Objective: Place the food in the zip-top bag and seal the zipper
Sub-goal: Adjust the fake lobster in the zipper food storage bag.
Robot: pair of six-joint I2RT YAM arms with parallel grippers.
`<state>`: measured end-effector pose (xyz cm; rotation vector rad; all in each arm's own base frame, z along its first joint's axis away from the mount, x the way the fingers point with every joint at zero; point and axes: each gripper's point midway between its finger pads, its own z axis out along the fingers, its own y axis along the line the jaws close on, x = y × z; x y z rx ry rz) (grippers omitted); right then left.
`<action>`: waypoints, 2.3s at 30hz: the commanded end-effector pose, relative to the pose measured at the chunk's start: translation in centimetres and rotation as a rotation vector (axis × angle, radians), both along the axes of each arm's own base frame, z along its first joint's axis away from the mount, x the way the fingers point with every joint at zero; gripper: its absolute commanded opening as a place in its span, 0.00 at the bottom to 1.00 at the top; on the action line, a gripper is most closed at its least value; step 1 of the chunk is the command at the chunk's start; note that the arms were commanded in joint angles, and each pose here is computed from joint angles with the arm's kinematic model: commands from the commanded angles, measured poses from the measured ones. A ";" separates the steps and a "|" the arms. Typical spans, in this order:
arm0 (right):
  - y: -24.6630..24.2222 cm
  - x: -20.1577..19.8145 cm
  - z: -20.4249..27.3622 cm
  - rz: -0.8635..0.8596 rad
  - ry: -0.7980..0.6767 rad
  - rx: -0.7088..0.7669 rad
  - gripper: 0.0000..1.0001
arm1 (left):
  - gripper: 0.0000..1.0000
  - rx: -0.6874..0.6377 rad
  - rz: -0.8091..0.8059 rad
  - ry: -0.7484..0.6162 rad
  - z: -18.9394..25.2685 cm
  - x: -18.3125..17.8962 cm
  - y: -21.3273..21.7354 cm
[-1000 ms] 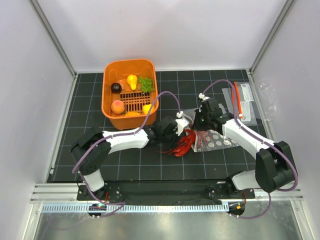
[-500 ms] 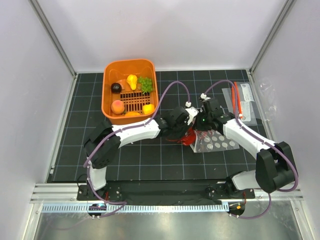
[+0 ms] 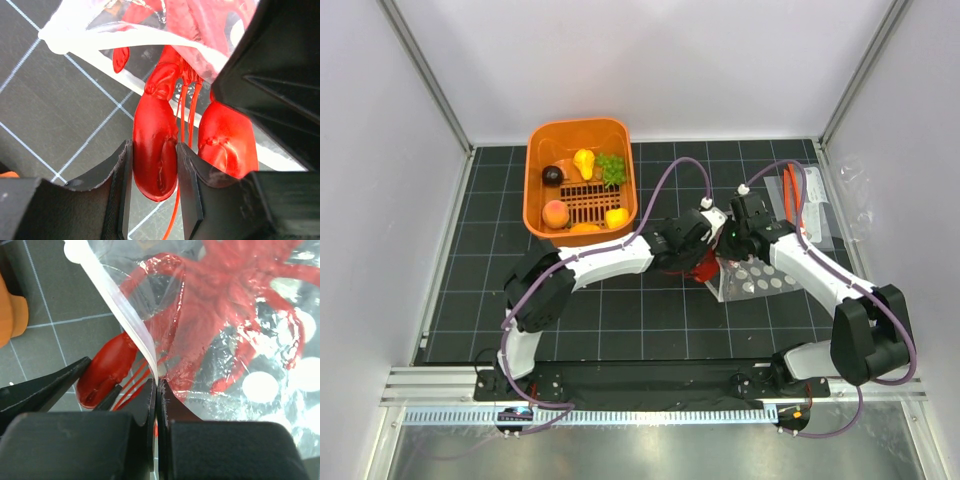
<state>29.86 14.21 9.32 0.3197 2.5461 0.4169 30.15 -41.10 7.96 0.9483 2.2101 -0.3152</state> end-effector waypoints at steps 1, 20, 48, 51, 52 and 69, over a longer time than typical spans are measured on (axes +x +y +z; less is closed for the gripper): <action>2.7 -0.4 4.6 0.171 -0.104 0.008 0.01 | 0.04 -0.007 0.042 -0.070 0.3 2.5 -0.6; 0.2 1.5 4.7 0.140 -0.127 -0.169 0.01 | 0.03 -0.052 -0.013 -0.047 1.6 0.6 0.1; 6.4 -1.1 6.8 0.179 -0.193 0.290 0.01 | 0.03 -0.340 0.037 -0.035 5.4 2.3 -3.1; 6.8 -1.3 7.2 0.193 -0.201 0.320 0.01 | 0.03 -0.358 0.052 -0.035 5.5 2.9 -3.2; 6.8 -1.3 7.3 0.193 -0.202 0.325 0.01 | 0.03 -0.359 0.052 -0.038 5.5 2.9 -3.4; 4.7 -0.2 6.0 0.085 -0.158 0.390 0.01 | 0.49 -0.401 0.196 -0.094 5.9 4.6 -2.2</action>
